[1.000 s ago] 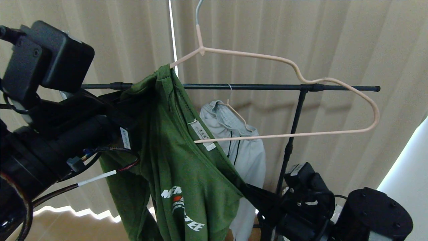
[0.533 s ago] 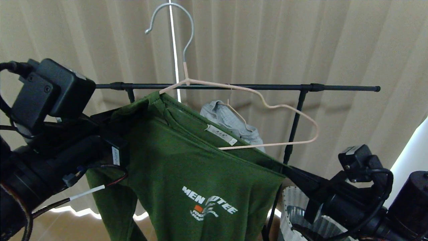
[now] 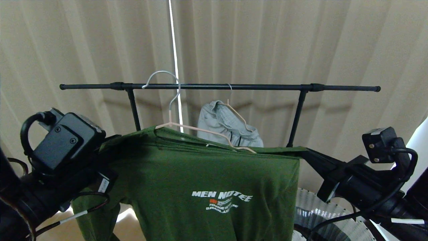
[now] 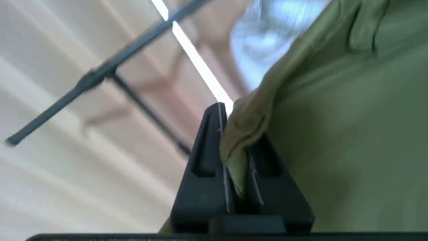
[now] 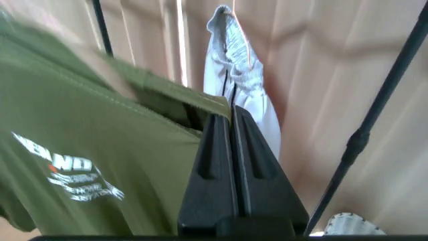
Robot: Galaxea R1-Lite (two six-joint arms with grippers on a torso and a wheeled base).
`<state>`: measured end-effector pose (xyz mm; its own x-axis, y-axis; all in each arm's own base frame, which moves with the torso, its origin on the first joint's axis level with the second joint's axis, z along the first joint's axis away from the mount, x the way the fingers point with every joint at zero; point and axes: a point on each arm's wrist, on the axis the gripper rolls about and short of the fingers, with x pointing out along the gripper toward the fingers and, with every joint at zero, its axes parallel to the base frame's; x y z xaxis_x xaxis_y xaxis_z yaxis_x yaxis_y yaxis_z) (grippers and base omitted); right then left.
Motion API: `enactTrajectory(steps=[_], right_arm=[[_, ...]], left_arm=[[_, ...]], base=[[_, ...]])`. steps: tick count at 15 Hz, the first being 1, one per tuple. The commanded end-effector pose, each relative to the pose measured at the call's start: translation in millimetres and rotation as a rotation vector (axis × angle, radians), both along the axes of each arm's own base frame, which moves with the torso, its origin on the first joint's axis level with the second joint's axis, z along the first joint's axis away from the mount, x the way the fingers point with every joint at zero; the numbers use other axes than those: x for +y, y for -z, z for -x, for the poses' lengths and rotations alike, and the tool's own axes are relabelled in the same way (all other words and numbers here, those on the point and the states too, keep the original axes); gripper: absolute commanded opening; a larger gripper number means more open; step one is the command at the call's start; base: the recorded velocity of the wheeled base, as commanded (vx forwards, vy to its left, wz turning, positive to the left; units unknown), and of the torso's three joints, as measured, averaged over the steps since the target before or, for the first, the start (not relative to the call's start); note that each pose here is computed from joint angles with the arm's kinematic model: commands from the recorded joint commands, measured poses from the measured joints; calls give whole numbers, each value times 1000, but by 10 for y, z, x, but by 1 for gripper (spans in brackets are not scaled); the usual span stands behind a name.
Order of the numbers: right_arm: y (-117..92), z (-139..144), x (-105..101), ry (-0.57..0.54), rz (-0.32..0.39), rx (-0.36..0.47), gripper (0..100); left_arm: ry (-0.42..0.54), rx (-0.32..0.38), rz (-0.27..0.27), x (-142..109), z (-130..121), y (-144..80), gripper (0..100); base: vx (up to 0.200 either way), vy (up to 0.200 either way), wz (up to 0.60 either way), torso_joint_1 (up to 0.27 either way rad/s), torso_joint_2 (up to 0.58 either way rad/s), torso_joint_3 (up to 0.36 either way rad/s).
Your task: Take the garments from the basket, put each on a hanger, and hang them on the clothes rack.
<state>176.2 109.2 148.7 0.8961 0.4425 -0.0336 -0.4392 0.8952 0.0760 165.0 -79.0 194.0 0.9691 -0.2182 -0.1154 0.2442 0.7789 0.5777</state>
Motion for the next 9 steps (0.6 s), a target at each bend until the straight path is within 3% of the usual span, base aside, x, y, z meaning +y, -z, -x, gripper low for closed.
enactTrajectory(steps=[1, 4, 5, 7, 8, 9], right_arm=[[-72, 171, 19, -109, -11, -34, 0], [-93, 323, 3, -249, 52, -27, 0], [-137, 390, -25, -340, 54, -32, 0], [-153, 448, -69, -361, 115, -10, 0], [-163, 457, -74, -366, 138, 1, 100], [-214, 443, -61, -369, 153, 3, 100]], left_arm=[[-30, 17, -18, 52, 0, 59, 0], [-37, 9, 7, 38, -32, 15, 0], [-44, 22, 43, 45, -19, 34, 0], [-43, 46, 69, 45, 1, 84, 0], [-35, 52, 74, 34, 16, 98, 0], [-24, 53, 85, 19, 35, 98, 0]], base=[[0, 0, 0, 0, 0, 0], [0, 0, 0, 0, 0, 0], [0, 0, 0, 0, 0, 0], [0, 0, 0, 0, 0, 0], [0, 0, 0, 0, 0, 0], [0, 0, 0, 0, 0, 0]])
